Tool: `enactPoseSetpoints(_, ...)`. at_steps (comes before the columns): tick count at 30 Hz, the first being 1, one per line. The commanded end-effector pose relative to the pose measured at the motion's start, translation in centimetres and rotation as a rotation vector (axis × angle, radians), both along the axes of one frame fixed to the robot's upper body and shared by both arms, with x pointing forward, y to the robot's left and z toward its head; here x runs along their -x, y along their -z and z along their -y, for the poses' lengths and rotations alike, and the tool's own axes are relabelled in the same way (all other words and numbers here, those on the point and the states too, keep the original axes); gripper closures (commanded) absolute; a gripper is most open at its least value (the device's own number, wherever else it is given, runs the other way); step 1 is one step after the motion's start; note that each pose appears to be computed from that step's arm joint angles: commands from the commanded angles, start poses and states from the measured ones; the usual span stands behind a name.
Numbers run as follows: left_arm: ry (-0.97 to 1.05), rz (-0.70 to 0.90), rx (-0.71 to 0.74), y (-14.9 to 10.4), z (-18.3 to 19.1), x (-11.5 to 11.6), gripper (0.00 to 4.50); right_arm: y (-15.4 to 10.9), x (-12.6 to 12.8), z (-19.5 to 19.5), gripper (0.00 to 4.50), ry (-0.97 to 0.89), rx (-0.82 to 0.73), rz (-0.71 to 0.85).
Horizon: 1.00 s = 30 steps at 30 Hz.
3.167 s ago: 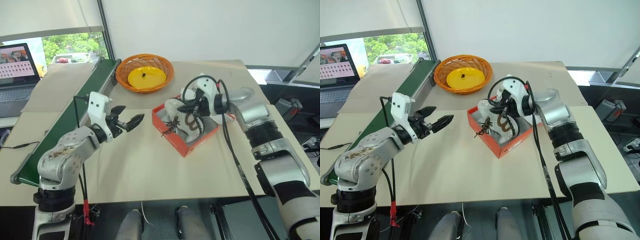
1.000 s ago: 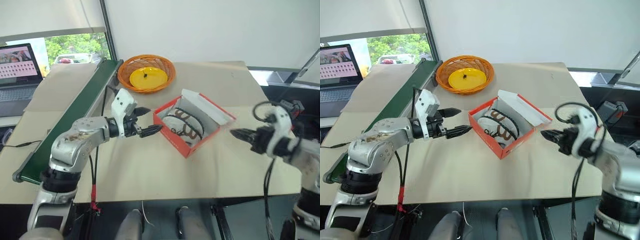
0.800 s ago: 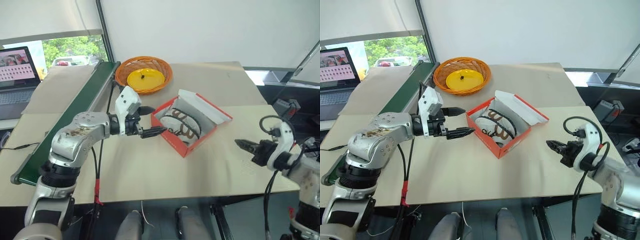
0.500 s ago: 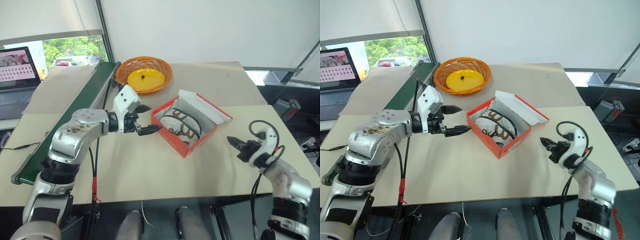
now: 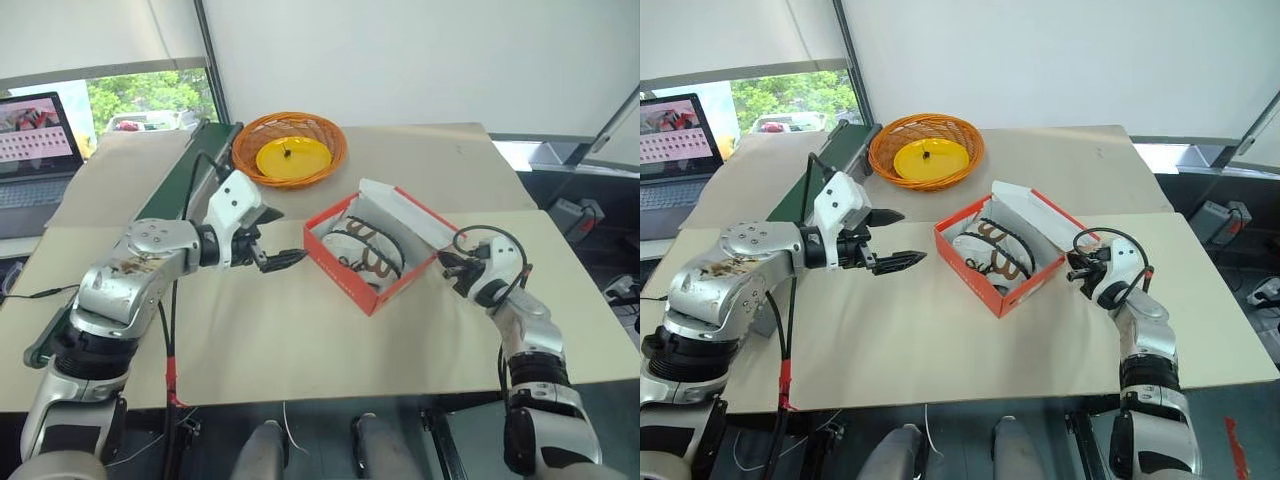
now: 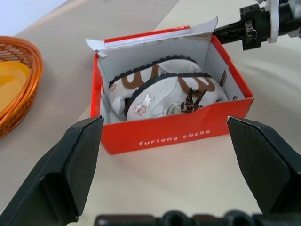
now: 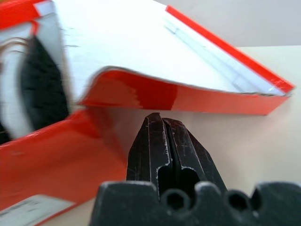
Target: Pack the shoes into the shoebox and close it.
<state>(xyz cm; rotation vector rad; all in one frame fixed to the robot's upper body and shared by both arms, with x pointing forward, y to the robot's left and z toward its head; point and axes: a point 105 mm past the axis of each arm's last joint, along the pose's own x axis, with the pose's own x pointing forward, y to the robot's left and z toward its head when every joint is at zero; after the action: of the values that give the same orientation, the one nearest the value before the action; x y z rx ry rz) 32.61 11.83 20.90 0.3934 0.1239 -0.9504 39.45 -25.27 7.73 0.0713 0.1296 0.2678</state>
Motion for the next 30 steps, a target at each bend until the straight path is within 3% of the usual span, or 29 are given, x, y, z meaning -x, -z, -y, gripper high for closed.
enactPoseSetpoints(1,-0.001,0.053,0.002,-1.4,-0.1,0.5,0.0,-2.0,-0.9,0.8,4.4,0.055,0.0,0.108)
enactPoseSetpoints(9,0.006,0.04,0.001,-1.3,0.1,0.5,0.0,-6.2,-1.2,-0.1,4.4,0.058,-0.215,0.303)
enactPoseSetpoints(17,0.028,0.037,0.009,-1.0,0.8,0.1,0.0,-9.4,0.2,-1.5,4.4,-0.032,-0.359,0.394)
enactPoseSetpoints(22,0.04,0.036,0.015,-0.9,1.3,-0.1,0.0,-9.5,0.9,-2.3,4.4,-0.089,-0.352,0.363)
enactPoseSetpoints(30,0.036,0.046,0.025,-0.9,1.5,-0.6,0.0,-8.9,2.6,-6.7,4.4,-0.353,-0.265,0.217)
